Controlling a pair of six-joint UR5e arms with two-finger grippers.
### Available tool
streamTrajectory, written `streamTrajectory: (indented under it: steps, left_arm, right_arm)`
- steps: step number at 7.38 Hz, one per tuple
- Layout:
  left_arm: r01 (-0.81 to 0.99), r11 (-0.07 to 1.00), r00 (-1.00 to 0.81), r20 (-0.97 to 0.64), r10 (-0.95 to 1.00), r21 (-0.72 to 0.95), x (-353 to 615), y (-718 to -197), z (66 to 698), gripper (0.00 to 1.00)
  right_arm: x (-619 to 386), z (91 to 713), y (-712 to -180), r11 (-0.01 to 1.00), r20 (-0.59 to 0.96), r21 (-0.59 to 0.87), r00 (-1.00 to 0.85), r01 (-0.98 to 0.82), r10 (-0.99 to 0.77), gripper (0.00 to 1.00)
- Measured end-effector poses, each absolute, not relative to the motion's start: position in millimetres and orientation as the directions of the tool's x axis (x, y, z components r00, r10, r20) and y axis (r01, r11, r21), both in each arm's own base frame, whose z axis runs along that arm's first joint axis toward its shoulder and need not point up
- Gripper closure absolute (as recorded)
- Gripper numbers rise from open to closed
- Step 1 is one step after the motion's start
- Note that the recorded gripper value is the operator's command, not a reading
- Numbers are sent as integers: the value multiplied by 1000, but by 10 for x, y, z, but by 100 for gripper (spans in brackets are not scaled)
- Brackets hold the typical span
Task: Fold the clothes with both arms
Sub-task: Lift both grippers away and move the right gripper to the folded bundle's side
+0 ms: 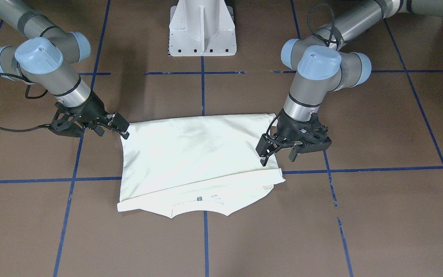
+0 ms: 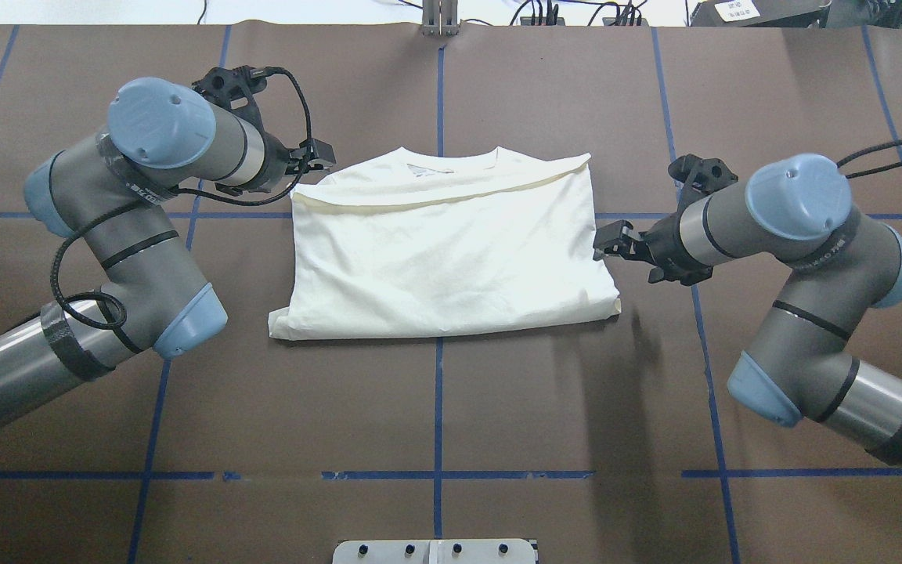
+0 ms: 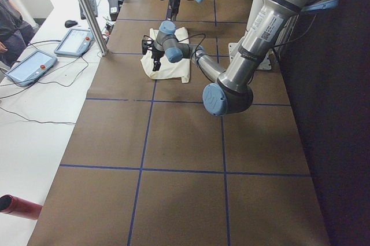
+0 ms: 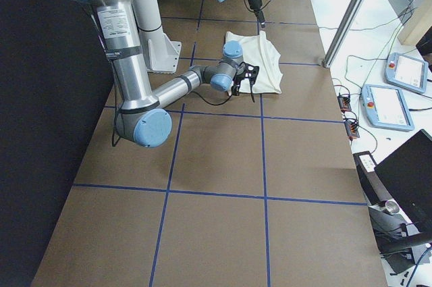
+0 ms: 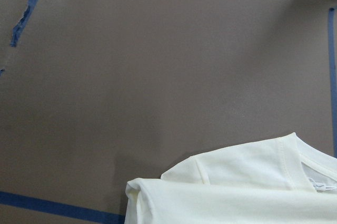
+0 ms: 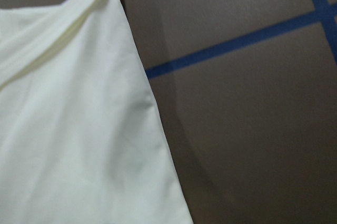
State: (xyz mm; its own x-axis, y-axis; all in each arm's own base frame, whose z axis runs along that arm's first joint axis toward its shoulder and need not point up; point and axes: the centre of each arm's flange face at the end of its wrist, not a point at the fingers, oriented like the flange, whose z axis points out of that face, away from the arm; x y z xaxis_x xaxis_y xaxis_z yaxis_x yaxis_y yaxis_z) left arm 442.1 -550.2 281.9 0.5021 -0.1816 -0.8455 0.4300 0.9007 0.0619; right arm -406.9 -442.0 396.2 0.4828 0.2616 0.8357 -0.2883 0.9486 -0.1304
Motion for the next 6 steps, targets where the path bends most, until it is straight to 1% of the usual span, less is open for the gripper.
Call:
streamTrajectory:
  steps: [2, 3, 4, 6]
  left_arm:
    - [430, 901, 498, -848, -181, 60, 4410, -5476, 2814, 0]
    - [430, 901, 499, -847, -182, 60, 4410, -5473, 2821, 0]
    - [430, 901, 499, -847, -183, 59, 4409, -5471, 2830, 0]
    - [429, 901, 501, -846, -184, 58, 4410, -5466, 2847, 0]
  right_arm:
    - [-4265, 4045, -4171, 957, 827, -110, 509, -268, 238, 52]
    - [-4315, 4025, -4155, 958, 829, -105, 510, -265, 232, 79]
    - [-4349, 3987, -4166, 958, 832, -97, 507, -268, 226, 100]
    - [-4378, 3914, -4199, 957, 838, -83, 501, -277, 217, 100]
